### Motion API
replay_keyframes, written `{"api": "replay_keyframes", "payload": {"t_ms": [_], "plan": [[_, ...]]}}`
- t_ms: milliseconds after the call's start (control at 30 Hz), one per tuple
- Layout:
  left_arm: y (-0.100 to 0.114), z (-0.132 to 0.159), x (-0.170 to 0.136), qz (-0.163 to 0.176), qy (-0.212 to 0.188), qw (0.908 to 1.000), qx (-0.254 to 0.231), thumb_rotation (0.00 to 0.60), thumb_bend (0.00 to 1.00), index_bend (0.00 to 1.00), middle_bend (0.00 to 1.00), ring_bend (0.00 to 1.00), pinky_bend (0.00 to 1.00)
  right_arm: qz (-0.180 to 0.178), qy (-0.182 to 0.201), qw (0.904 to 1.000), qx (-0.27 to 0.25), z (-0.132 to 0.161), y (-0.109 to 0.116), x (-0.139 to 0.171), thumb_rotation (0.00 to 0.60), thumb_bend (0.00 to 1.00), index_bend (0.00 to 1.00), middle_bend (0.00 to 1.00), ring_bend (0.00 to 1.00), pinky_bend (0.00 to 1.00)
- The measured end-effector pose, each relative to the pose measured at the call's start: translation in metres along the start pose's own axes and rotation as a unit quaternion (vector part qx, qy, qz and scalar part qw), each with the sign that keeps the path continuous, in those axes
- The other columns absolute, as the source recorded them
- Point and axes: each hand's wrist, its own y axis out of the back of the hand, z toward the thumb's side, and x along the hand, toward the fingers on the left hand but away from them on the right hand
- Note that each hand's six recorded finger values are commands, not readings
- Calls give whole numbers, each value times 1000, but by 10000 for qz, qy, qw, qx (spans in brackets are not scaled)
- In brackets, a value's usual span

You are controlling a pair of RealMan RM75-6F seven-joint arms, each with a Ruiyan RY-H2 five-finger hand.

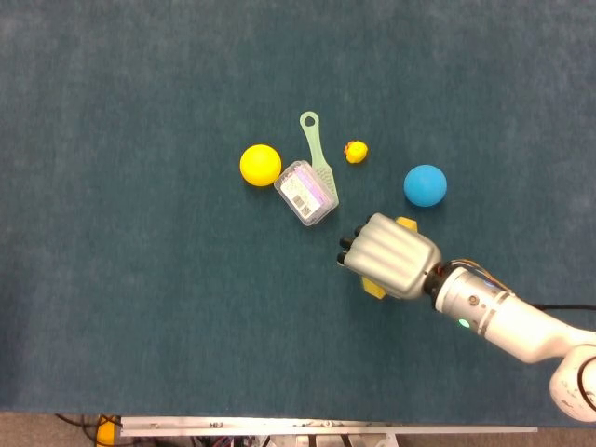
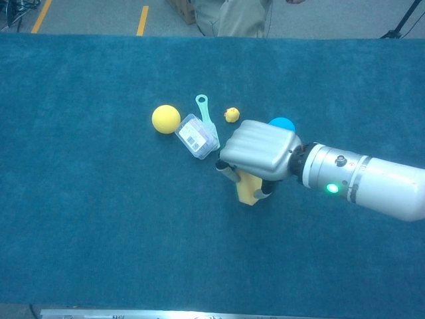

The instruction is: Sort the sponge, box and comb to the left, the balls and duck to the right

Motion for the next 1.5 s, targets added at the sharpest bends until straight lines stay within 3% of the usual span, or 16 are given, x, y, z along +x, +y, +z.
{"api": "replay_keyframes", "payload": {"t_ms": [433,933,1267,1500], "plan": [[-2,-1,-1,4,11,10000,-42,600,434,359,340,306,229,200,-27,9998,57,-4,-16,11,600,46,641,553,599,709],[0,-2,-3,64,15,9999,-76,600,434,361,340,306,228,-69,-178,9998,30,-12,-10,3,600,114,798,676,731,857],[4,1,-3,102,-30,9999,-26,600,434,361,340,306,228,-617,-180,9969,-443,-13,28,-17,600,115,800,677,733,858],[6,2,-6,115,-22,9999,3,600,434,361,340,306,228,-996,205,9904,-936,11,64,-44,600,114,800,677,731,859]]}}
